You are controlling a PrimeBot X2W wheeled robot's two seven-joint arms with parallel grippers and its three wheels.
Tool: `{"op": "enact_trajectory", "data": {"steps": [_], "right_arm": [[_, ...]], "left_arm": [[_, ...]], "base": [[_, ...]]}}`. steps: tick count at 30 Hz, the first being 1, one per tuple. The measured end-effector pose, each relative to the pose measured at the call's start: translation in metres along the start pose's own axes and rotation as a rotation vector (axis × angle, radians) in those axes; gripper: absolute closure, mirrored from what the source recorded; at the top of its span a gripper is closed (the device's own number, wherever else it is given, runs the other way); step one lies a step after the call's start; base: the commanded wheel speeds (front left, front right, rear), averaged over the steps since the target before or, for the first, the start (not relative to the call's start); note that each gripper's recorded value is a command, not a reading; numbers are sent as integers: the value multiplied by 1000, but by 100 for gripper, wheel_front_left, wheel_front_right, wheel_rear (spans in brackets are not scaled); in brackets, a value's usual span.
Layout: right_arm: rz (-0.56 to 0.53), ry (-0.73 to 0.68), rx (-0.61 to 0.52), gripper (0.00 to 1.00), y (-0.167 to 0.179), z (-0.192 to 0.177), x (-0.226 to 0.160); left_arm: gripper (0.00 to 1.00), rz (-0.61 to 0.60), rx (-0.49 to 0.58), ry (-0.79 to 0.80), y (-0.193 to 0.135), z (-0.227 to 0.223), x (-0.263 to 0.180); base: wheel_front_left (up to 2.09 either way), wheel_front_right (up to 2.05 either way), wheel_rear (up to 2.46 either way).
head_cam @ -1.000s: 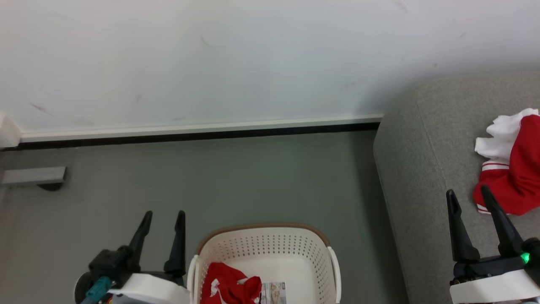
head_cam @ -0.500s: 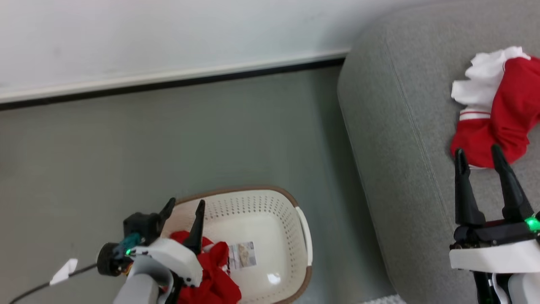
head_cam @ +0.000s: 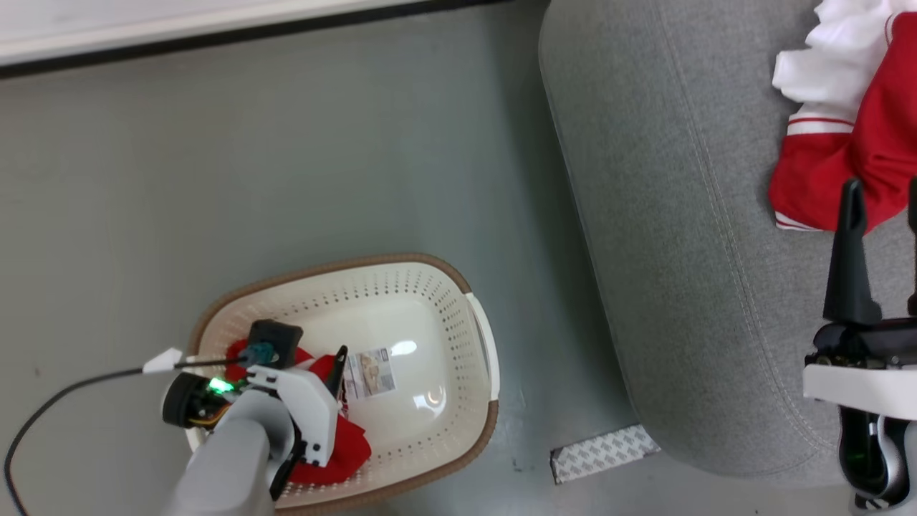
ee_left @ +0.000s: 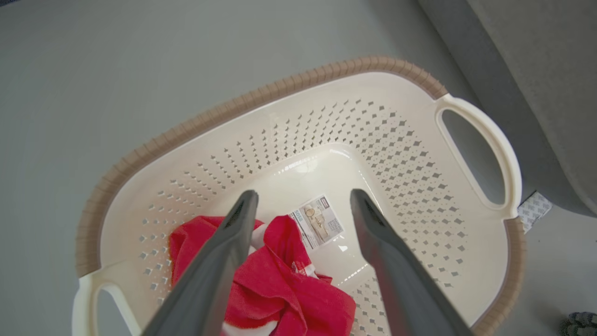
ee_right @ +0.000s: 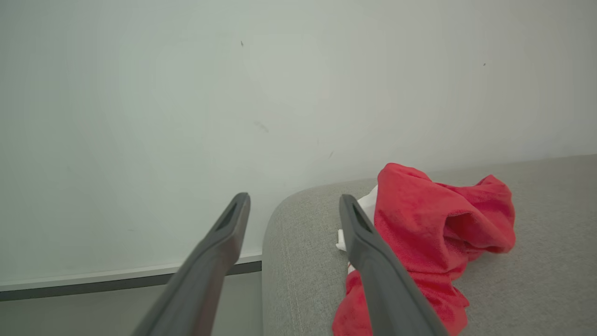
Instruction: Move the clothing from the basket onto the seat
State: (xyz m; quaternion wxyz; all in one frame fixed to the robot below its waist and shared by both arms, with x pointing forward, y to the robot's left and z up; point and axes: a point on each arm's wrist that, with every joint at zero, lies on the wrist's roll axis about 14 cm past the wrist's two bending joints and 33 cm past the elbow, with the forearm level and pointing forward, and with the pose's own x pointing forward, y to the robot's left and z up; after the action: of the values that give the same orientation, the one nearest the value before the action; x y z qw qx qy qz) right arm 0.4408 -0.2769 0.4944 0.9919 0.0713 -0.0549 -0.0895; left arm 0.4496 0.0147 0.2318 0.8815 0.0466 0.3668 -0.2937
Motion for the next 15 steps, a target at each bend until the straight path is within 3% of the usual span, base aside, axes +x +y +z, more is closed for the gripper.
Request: {"op": "enact_trajectory", "data": {"steps": [15], "right_arm": [[-42, 28, -28, 0, -13, -26, 21]], "left_arm": [[0, -148, 237, 412, -13, -92, 35]], "base": [[0, 0, 0]]}}
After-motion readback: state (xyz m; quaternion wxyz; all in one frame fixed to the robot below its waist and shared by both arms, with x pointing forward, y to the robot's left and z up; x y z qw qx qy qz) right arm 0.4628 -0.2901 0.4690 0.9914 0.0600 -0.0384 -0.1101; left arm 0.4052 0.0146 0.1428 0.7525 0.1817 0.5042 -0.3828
